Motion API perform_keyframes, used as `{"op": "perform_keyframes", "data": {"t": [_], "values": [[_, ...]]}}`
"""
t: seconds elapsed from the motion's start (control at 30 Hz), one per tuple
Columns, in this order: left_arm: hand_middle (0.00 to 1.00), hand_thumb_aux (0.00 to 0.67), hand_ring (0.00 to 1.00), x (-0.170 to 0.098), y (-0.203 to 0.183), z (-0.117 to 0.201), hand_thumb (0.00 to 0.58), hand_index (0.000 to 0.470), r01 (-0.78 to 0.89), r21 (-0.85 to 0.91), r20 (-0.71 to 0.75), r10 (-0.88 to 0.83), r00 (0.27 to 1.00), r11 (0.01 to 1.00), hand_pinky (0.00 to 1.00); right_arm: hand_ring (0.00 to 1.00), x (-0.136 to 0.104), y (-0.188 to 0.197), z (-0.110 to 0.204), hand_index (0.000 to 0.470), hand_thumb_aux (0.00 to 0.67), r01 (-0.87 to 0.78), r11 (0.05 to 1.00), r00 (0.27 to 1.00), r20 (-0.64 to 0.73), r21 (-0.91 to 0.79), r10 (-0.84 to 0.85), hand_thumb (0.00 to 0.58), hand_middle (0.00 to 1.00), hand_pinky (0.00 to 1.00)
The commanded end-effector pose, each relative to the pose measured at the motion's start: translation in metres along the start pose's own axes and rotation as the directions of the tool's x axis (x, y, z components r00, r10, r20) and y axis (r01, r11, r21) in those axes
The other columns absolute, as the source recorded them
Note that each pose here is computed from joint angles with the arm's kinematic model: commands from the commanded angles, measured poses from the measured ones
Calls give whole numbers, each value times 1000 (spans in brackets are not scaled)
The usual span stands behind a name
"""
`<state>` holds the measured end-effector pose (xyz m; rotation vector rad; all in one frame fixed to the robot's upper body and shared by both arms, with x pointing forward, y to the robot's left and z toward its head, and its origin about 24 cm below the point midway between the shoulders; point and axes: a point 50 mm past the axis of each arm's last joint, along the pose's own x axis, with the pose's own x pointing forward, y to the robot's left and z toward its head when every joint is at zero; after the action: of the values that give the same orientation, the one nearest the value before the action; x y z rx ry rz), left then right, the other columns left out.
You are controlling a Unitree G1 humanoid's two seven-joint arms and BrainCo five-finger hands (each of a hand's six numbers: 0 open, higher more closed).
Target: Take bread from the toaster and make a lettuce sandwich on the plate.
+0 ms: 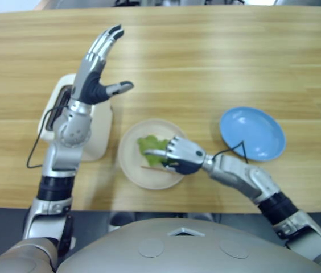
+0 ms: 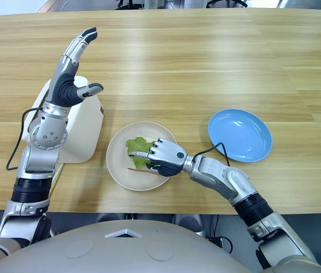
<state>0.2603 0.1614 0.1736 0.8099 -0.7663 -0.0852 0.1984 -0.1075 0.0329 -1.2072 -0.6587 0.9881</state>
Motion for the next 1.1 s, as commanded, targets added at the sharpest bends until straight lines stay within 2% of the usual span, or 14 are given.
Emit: {"op": "perform_keyframes", "data": {"t": [0.03, 0.37, 0.67, 0.87, 1.1], "values": [[0, 0, 0, -1, -1, 2, 0, 0, 8, -4, -1, -8, 1000, 1000, 0, 0, -6, 13, -7, 0, 0, -108, 994, 993, -42, 12, 109, 0, 0, 0], [0, 0, 0, -1, -1, 4, 0, 0, 15, -8, 8, -15, 1000, 1000, 0, 0, -21, 5, -4, 0, 0, -149, 987, 988, -37, 55, 151, 0, 0, 0], [0, 0, 0, 1, -1, 5, 0, 0, 16, -10, 13, -15, 1000, 1000, 0, 0, -36, -24, 3, 0, 0, -99, 991, 995, -9, 91, 100, 0, 0, 0], [0, 0, 0, 3, 11, 8, 0, 0, 17, -16, 21, -17, 1000, 1000, 0, 0, -64, -66, 1, 0, 0, -36, 996, 998, -51, 83, 40, 0, 0, 0], [0, 0, 0, -1, 45, 3, 0, 0, 50, 20, -6, -49, 999, 999, 0, 0, -94, -102, 10, 0, 0, -4, 998, 996, -87, 70, 10, 0, 0, 0]]}}
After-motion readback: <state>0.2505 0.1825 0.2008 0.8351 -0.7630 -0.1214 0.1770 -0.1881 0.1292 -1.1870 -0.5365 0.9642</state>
